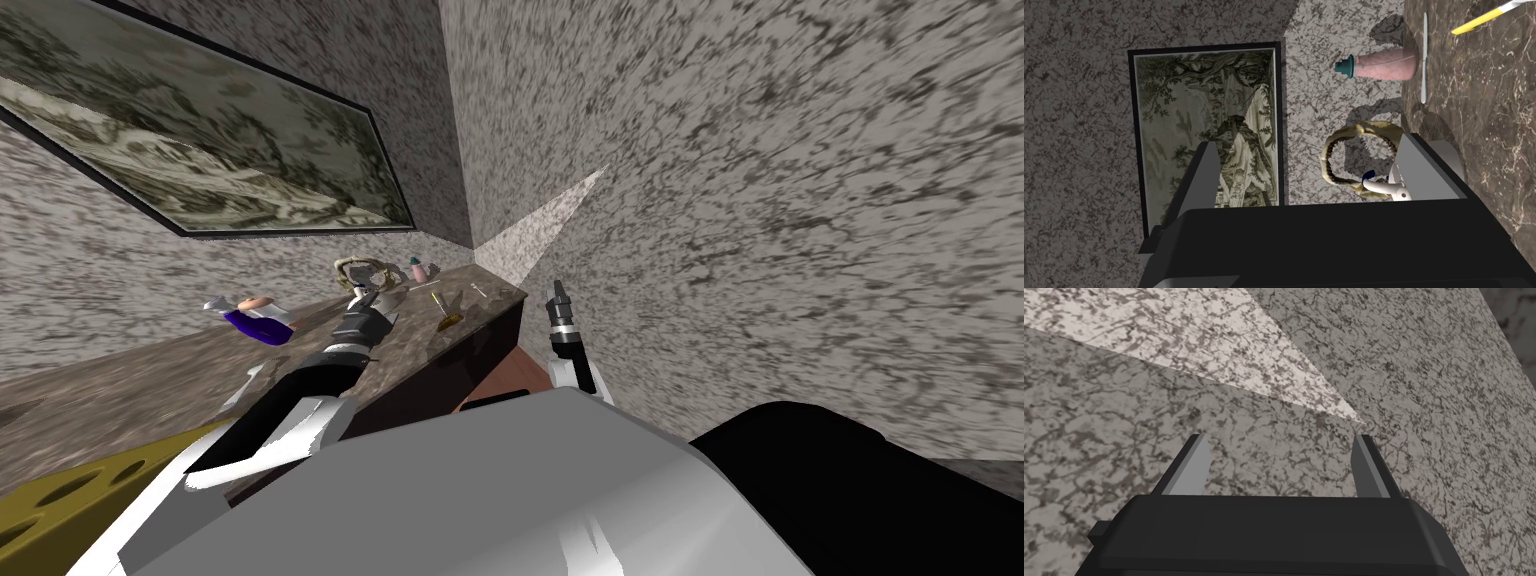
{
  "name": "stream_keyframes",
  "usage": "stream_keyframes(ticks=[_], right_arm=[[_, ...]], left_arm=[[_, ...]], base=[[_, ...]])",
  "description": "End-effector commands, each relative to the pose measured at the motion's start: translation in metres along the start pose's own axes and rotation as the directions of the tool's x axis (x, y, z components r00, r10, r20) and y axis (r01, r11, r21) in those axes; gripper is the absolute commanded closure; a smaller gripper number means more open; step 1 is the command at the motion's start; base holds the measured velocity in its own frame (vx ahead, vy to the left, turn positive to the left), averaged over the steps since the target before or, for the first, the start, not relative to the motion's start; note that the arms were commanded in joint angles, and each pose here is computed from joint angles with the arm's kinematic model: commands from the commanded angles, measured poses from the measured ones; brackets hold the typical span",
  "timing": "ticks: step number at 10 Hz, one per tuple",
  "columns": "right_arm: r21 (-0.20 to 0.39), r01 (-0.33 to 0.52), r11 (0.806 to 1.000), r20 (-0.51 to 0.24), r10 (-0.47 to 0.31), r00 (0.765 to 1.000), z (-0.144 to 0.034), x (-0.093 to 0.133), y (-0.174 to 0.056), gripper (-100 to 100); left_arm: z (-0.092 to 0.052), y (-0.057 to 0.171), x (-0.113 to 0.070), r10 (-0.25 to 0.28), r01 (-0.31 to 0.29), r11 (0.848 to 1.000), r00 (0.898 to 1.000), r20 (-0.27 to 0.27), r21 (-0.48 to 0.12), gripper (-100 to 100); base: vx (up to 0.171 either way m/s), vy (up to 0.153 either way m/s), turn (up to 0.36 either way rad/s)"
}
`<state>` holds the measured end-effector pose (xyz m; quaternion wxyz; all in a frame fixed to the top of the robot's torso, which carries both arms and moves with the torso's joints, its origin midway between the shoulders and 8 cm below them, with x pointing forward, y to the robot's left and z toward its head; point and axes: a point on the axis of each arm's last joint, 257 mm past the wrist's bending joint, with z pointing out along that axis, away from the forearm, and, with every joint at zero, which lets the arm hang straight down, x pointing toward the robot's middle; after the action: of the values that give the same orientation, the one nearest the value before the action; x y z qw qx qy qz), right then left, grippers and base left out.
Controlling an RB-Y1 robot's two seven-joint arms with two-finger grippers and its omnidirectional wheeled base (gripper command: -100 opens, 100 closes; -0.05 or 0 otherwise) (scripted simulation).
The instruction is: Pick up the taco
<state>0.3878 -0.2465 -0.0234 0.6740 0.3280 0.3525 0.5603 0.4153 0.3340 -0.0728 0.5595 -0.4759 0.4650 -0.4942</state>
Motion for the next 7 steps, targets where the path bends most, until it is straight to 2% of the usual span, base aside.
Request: stream_keyframes(ticks=[1,2,3,5,6,7], right_arm=[[0.0,0.0,1.0,0.0,0.0,1.0,0.0,0.0,0.0,0],[0.0,0.0,1.0,0.0,0.0,1.0,0.0,0.0,0.0,0],[0.0,0.0,1.0,0.0,0.0,1.0,0.0,0.0,0.0,0],[0.0,0.0,1.0,0.0,0.0,1.0,0.0,0.0,0.0,0],[0.0,0.0,1.0,0.0,0.0,1.0,0.0,0.0,0.0,0],[0.0,0.0,1.0,0.0,0.0,1.0,0.0,0.0,0.0,0]], left_arm=[[0.003,0.005,-0.004,-0.028,0.028,0.999,1.0,0.004,-0.034,-100],[0.003,0.011,-0.006,-0.028,0.028,0.998,1.0,0.011,-0.06,-100],[0.005,0.012,-0.008,-0.056,0.057,0.996,0.998,0.013,-0.076,-100],[0.004,0.024,-0.011,-0.054,0.057,0.991,0.998,0.027,-0.122,-100],[0.007,0.027,-0.014,-0.083,0.087,0.986,0.996,0.033,-0.144,-100],[0.006,0.033,-0.016,-0.082,0.087,0.982,0.996,0.041,-0.167,-100]], base=[[0.022,-0.035,-0.01],[0.02,-0.038,-0.003],[0.024,-0.048,-0.011],[0.014,-0.033,-0.003],[0.012,-0.036,-0.023],[0.019,-0.038,-0.008]])
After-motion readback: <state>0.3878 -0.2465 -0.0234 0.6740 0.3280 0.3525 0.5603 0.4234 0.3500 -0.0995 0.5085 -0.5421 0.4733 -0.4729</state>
